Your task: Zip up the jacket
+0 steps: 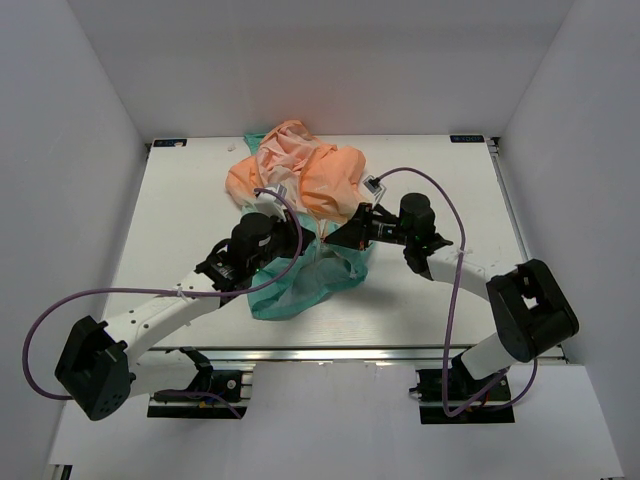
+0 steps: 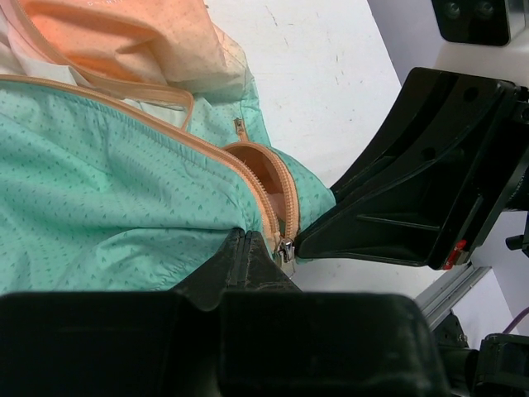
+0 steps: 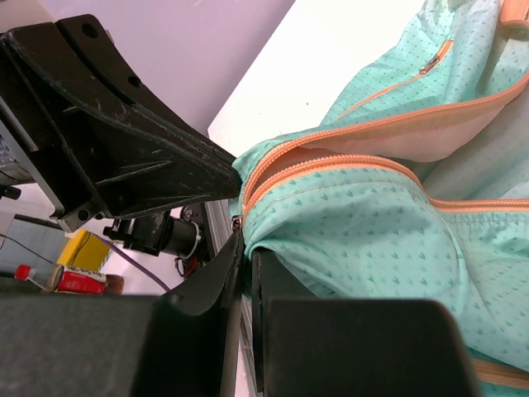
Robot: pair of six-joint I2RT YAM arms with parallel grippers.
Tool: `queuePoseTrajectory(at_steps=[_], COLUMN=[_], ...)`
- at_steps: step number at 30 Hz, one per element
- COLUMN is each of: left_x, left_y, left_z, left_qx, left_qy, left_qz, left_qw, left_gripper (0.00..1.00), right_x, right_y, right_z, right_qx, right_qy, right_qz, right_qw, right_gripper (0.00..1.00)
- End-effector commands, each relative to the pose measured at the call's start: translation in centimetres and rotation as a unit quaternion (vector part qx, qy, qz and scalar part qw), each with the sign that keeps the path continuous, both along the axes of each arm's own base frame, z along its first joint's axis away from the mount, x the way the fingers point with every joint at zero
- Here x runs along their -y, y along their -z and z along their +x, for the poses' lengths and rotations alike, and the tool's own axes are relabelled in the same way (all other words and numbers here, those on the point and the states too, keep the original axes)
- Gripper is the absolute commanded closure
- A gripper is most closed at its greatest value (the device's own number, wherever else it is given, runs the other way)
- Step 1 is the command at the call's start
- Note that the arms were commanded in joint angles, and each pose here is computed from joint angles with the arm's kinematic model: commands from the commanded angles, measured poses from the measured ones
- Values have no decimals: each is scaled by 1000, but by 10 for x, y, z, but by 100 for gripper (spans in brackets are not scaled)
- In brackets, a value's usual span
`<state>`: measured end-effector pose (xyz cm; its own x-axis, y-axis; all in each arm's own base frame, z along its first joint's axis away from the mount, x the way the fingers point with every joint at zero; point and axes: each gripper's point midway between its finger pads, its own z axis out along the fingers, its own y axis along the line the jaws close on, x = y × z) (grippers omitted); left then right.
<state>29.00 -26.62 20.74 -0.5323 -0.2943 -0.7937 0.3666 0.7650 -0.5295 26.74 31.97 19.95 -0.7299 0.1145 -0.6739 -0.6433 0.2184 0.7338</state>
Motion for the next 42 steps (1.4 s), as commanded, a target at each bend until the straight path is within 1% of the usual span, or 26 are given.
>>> queuePoseTrajectory(at_steps=[1, 10, 18, 22, 26, 32, 34, 35, 42], left_x=[-1, 3, 6, 12, 13, 20, 23, 28, 31], left_y=[-8, -14, -9, -8, -5, -3, -2, 0, 12], left_z=[-6, -13, -22, -29, -35, -59, -65, -73, -89], left_qx=[12, 26, 27, 35, 43, 60, 58, 55, 32], left_qy=[9, 35, 61, 94, 121, 187, 206, 228, 257], left_qz=[-3, -14, -6, -3, 15, 16, 12, 7, 9], left_qw=[1000, 999, 998, 995, 992, 980, 977, 972, 966], left_gripper=[100, 100, 100, 100, 100, 100, 100, 100, 100], right_x=[-7, -8, -9, -9, -9, -8, -7, -6, -5], right_y=[-25, -21, -24, -22, -23, -26, -27, -29, -43], right_z=[7, 11, 13, 13, 14, 18, 19, 21, 26], right_qx=[38, 32, 28, 23, 26, 26, 30, 34, 45], right_qy=[-3, 4, 8, 5, 5, 14, 18, 20, 28], right_qz=[25, 21, 22, 17, 15, 3, 1, 3, 11], right_qw=[999, 999, 999, 1000, 1000, 1000, 999, 999, 999], right_gripper=[100, 100, 100, 100, 100, 100, 100, 100, 100])
